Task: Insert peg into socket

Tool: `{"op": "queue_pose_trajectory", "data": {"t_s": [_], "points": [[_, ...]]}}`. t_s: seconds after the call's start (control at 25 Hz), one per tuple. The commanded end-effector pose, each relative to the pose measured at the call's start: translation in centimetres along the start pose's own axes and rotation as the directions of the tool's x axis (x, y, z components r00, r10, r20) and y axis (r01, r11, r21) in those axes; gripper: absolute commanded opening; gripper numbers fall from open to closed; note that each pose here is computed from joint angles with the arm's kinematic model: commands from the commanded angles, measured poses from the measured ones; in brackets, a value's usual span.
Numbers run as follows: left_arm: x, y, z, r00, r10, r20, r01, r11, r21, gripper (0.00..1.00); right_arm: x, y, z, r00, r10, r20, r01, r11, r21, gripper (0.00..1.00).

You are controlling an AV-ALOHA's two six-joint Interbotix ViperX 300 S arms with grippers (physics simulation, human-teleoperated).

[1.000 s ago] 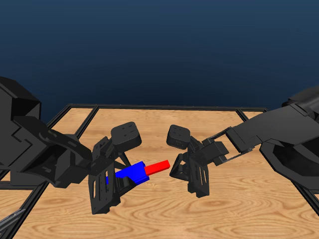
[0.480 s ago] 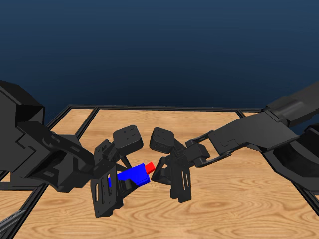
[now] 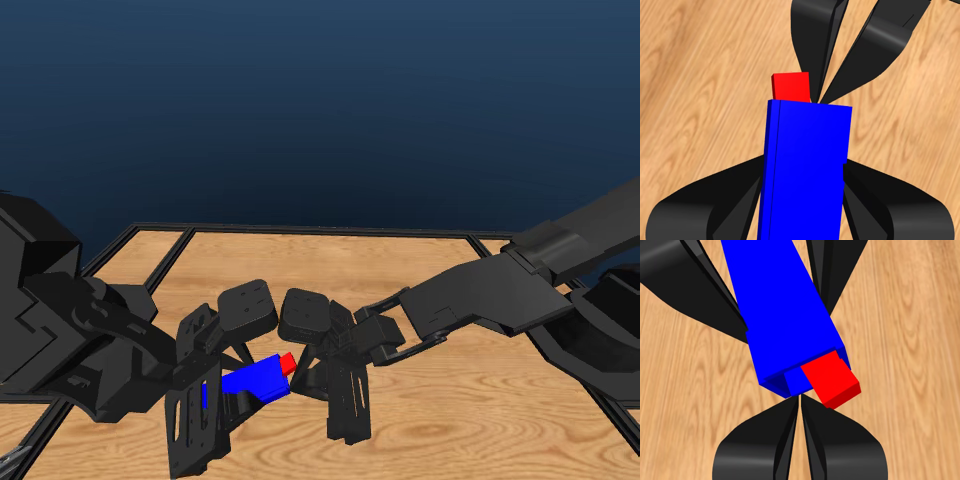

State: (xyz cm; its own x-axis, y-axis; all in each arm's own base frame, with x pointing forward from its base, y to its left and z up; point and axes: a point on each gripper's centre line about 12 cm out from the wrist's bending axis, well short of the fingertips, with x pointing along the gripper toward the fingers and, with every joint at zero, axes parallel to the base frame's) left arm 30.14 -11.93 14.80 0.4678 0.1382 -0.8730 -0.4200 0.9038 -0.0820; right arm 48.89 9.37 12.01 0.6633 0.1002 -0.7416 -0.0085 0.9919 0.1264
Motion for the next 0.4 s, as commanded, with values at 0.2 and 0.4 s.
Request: {"op": "queue_pose_trajectory", "data": {"t_s": [0.2, 0.4], "points": [[-1.4, -0.7, 2.4, 0.996, -0.062, 0.065, 0.064, 0.9976, -0.028, 0.0, -1.6, 0.4, 2.5, 0.994, 0.032, 0.102, -0.033, 0.9994, 0.013, 0.0], [-1.6, -0.7, 2.1, 0.995, -0.069, 0.067, 0.072, 0.9967, -0.038, 0.0, -2.9, 0.3, 0.8, 0.978, 0.072, 0.194, -0.093, 0.9906, 0.1, 0.9]]}}
